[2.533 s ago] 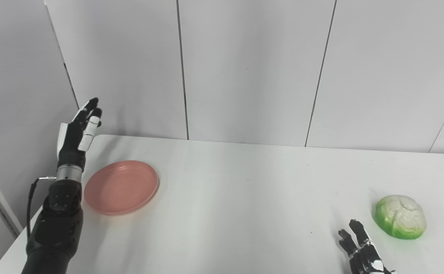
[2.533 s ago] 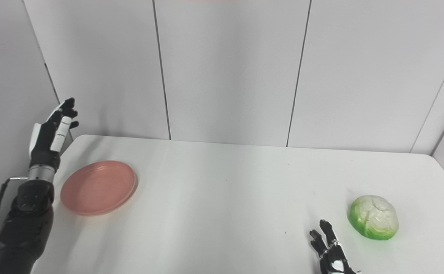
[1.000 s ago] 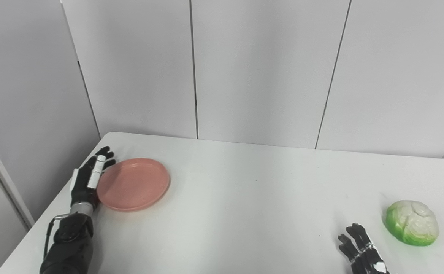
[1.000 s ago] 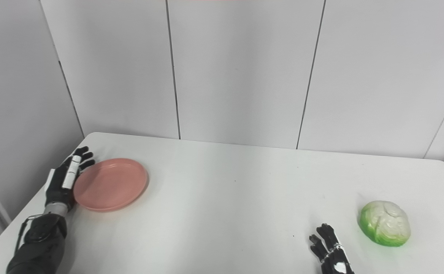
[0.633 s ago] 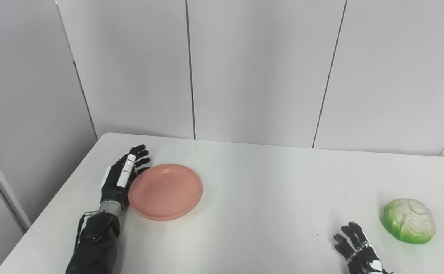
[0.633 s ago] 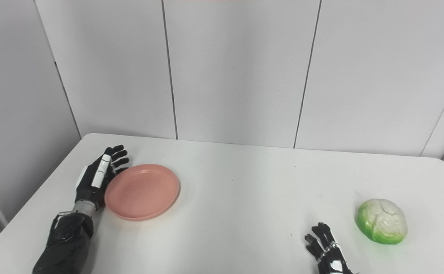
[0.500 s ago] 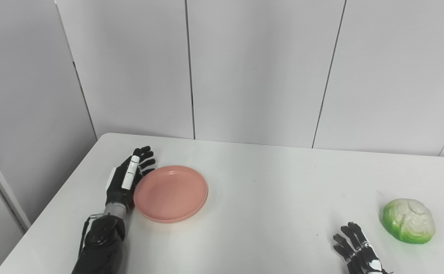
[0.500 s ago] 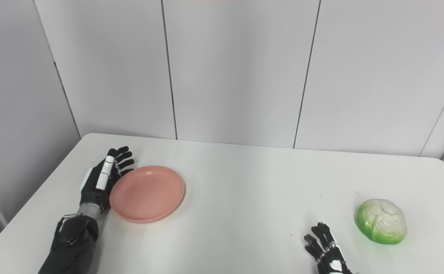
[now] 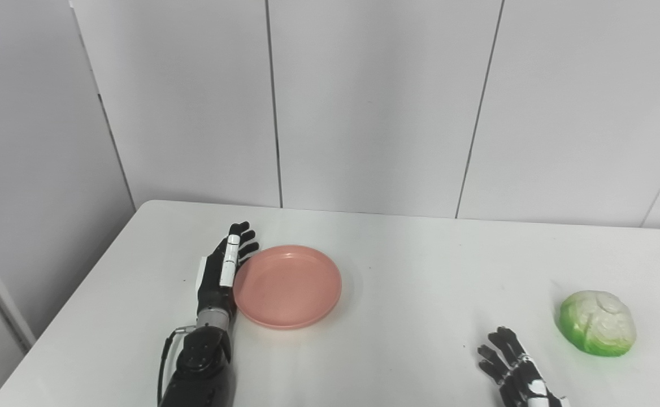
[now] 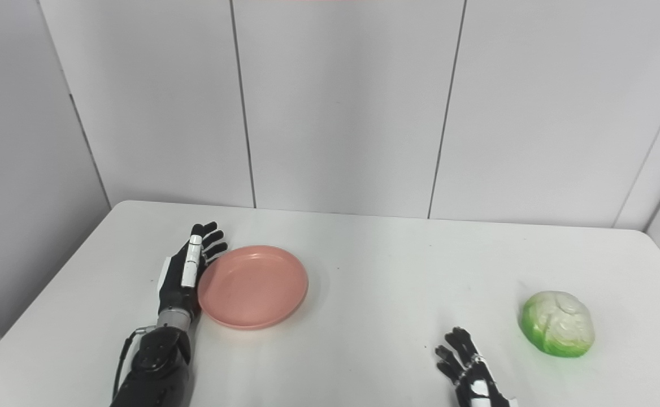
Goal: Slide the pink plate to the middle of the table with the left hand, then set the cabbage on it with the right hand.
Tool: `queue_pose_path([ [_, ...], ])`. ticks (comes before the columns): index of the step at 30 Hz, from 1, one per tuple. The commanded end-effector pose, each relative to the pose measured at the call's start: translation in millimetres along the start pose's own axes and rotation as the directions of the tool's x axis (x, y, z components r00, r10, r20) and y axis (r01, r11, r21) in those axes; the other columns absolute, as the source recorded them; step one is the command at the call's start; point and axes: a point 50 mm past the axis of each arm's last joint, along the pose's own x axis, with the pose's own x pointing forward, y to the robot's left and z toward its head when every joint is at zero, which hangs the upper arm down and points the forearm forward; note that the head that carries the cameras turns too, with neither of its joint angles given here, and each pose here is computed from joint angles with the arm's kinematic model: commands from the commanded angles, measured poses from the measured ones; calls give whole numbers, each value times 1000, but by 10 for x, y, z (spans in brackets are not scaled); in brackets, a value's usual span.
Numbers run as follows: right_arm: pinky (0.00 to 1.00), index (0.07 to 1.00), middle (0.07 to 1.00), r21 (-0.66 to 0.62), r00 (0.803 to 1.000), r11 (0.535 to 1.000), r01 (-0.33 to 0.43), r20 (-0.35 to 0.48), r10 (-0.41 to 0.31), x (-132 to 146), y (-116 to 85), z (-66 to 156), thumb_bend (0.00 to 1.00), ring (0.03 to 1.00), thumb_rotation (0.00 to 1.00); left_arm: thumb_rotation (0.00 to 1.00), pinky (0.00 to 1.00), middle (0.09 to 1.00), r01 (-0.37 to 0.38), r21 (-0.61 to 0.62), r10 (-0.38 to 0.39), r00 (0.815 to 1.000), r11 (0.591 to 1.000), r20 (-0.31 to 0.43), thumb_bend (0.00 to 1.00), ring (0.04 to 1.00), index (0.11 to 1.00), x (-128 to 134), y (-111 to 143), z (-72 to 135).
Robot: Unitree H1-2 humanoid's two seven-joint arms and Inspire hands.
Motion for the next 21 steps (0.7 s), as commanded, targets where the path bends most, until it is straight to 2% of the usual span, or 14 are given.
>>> queue_pose_path([
  [1,833,872,876,36,994,999,27,-107,-23,-314,100,-153,798,830,1000,987,728,830,24,-5,-24,999,1000,-25,694,790,786,-50,-173,-32],
  [11,797,846,852,33,994,999,17,-107,-13,-314,262,-111,829,806,968,951,764,858,66,-129,-77,993,989,-87,677,826,777,-278,-561,-32],
  [15,799,849,855,30,995,999,14,-102,-11,-312,323,-97,833,813,964,948,793,856,75,-198,-101,987,977,-125,671,838,781,-338,-640,10],
  [21,810,850,855,23,995,1000,7,-99,-4,-305,427,-51,846,819,976,965,803,864,92,-225,-127,981,970,-146,645,841,767,-421,-702,81],
])
